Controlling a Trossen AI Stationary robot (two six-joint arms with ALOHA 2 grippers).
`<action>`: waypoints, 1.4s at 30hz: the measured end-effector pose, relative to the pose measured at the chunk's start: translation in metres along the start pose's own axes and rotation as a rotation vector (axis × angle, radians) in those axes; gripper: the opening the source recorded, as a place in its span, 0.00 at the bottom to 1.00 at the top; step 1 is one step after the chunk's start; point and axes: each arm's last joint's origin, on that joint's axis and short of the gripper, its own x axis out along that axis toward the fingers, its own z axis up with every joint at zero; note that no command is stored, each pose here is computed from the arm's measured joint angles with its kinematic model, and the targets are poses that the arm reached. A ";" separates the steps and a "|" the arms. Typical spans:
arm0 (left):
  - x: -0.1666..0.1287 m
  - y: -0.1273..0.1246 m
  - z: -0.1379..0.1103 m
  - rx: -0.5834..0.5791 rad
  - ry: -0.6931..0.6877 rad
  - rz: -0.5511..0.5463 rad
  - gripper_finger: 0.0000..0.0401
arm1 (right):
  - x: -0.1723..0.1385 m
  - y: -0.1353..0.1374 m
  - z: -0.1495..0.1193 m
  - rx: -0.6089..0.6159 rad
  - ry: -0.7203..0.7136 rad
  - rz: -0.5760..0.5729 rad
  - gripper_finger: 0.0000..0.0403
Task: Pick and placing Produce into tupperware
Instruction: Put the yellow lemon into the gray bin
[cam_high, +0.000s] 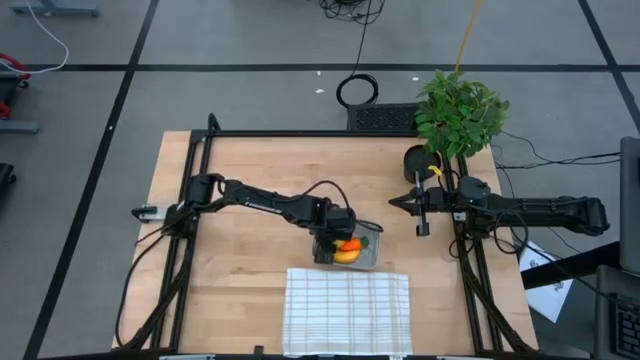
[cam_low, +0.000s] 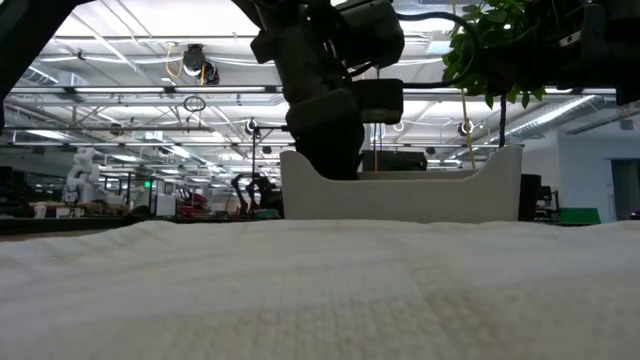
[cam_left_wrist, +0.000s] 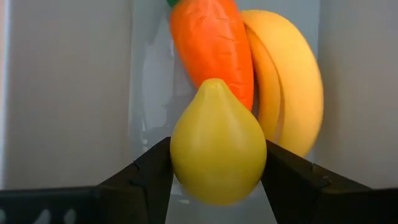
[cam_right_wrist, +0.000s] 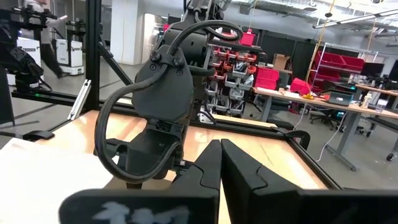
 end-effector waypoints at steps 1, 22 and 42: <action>0.000 0.000 0.000 -0.012 0.000 0.000 0.52 | 0.000 0.000 0.000 0.000 0.000 0.000 0.00; 0.016 -0.001 -0.003 -0.078 0.030 0.022 0.52 | 0.000 0.000 0.000 0.001 0.001 0.000 0.00; 0.017 -0.008 -0.003 -0.021 0.027 0.021 0.65 | 0.000 0.000 0.000 0.001 0.001 0.000 0.00</action>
